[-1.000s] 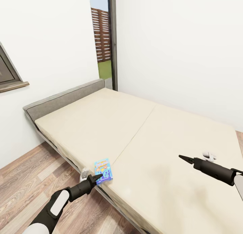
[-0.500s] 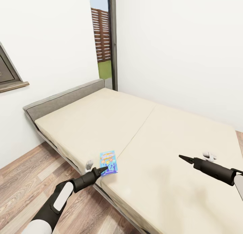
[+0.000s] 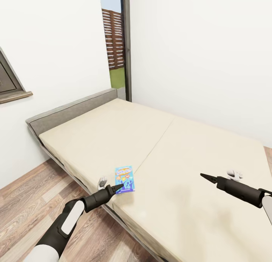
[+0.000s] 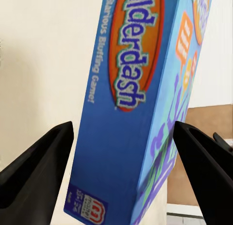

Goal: Put all the toys in the child's room - the three board games (two on the bed and one on the table), the two jigsaw puzzles on the table, and the tennis ball on the table - inside the toy box on the table in the child's room.

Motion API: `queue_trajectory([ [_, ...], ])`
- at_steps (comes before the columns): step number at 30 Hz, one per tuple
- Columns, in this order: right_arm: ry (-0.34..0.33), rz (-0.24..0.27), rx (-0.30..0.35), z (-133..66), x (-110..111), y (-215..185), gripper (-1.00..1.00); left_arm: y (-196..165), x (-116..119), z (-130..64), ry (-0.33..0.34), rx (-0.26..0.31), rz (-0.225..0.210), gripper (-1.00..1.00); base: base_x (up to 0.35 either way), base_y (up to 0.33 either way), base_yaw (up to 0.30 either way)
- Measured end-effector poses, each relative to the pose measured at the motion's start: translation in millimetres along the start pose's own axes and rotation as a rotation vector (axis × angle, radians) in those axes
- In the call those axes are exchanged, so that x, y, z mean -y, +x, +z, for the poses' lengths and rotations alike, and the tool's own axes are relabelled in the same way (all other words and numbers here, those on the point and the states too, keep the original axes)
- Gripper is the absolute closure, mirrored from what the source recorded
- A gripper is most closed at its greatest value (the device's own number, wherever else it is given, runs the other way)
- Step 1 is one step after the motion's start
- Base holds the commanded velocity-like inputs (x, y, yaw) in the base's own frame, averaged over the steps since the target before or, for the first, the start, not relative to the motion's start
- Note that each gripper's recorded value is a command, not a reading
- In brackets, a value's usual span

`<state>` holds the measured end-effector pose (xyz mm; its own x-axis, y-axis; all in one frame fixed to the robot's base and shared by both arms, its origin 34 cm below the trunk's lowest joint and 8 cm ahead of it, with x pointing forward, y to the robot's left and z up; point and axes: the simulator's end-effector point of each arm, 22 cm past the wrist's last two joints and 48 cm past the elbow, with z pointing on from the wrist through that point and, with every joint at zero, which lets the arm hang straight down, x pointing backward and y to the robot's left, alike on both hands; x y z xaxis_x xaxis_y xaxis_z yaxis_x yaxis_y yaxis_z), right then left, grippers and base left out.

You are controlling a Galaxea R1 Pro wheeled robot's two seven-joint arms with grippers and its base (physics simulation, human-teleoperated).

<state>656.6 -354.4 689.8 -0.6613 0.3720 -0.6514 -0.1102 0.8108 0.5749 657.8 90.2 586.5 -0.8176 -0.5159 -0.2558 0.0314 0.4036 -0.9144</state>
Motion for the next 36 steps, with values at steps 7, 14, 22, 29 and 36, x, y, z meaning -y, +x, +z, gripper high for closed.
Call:
queue_trajectory([
  [7, 0.001, -0.001, 0.001, -0.3, 0.4, -0.5, -1.00, -3.6, 7.8, 0.4, 0.014, 0.004, 0.017, 1.00, 0.000, 0.000, 0.000],
  [14, 0.002, -0.002, 0.001, -0.2, 0.4, -0.4, -1.00, -5.3, 11.1, 0.4, 0.020, 0.006, 0.025, 1.00, 0.000, 0.000, 0.000],
  [22, 0.000, -0.002, 0.001, -0.2, 0.1, -0.5, -1.00, -5.2, 12.5, 0.8, 0.024, 0.006, 0.027, 1.00, 0.000, 0.000, 0.000],
  [29, -0.031, 0.000, 0.000, -4.1, -12.4, -7.9, -1.00, -8.8, 22.2, -1.1, 0.026, 0.006, 0.025, 1.00, 0.000, 0.000, 0.000],
  [36, -0.069, 0.000, -0.002, -9.8, -29.0, -18.1, -1.00, -14.4, 35.4, -4.4, 0.026, 0.006, 0.026, 1.00, 0.000, 0.000, 0.000],
])
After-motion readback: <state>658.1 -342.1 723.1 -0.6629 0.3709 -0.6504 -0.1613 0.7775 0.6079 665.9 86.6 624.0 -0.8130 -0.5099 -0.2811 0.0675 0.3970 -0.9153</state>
